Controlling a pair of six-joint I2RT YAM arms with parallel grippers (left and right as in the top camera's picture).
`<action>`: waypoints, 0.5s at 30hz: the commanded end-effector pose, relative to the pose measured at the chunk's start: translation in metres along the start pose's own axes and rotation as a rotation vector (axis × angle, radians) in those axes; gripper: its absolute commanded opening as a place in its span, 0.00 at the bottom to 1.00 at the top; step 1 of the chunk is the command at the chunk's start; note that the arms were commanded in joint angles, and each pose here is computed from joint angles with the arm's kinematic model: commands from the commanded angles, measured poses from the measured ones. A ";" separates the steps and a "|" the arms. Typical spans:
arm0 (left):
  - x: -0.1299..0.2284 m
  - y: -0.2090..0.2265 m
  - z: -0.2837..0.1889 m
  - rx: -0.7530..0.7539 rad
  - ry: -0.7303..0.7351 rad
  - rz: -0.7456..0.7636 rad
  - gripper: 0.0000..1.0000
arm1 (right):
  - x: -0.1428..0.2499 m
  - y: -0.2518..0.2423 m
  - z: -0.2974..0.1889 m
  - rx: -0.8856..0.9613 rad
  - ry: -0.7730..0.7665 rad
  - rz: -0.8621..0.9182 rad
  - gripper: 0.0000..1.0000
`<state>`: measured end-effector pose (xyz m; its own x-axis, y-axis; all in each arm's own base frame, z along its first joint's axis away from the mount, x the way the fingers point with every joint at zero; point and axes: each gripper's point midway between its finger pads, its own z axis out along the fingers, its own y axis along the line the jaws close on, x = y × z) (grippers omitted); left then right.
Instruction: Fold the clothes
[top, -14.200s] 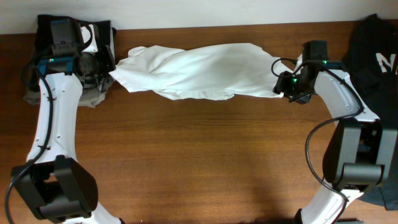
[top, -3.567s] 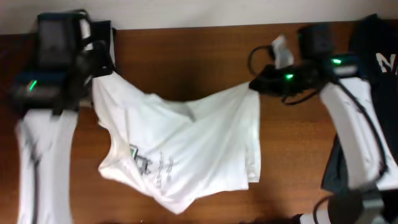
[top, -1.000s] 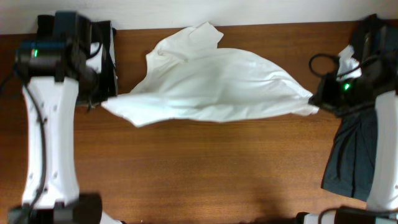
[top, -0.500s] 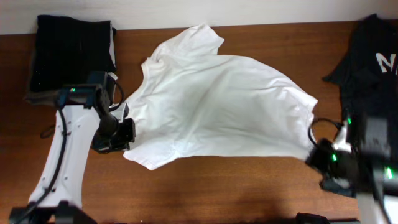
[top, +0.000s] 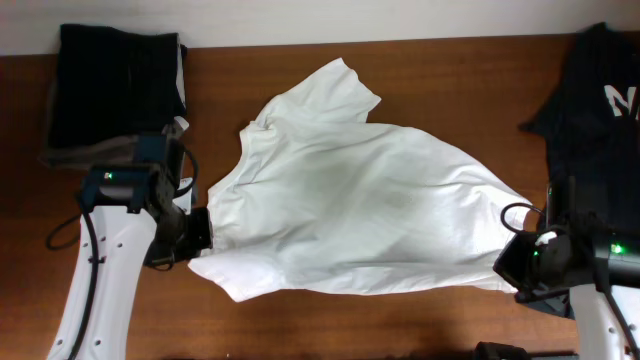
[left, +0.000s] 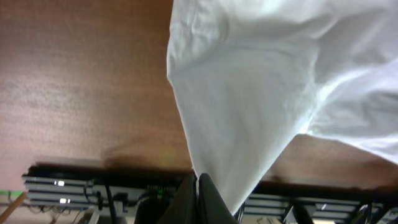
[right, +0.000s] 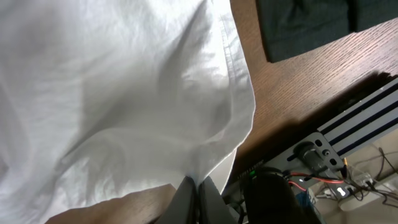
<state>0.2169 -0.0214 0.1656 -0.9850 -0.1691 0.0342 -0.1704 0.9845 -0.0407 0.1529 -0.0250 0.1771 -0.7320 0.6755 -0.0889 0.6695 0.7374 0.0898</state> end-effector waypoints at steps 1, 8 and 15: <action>-0.009 -0.001 -0.002 0.002 -0.052 -0.003 0.04 | 0.001 0.003 0.000 -0.010 0.005 0.007 0.04; -0.040 -0.009 -0.005 0.033 -0.179 0.002 0.04 | 0.022 -0.005 -0.021 -0.092 -0.075 0.043 0.04; -0.092 -0.036 -0.014 0.165 -0.354 -0.007 0.01 | 0.027 -0.017 -0.010 -0.031 -0.062 0.098 0.04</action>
<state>0.3017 -0.0318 0.1775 -0.9377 -0.1882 -0.2922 -0.1494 0.9773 -0.1502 0.1250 -0.0128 0.1908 -0.6830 0.7174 -0.1374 0.6955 0.6962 0.1777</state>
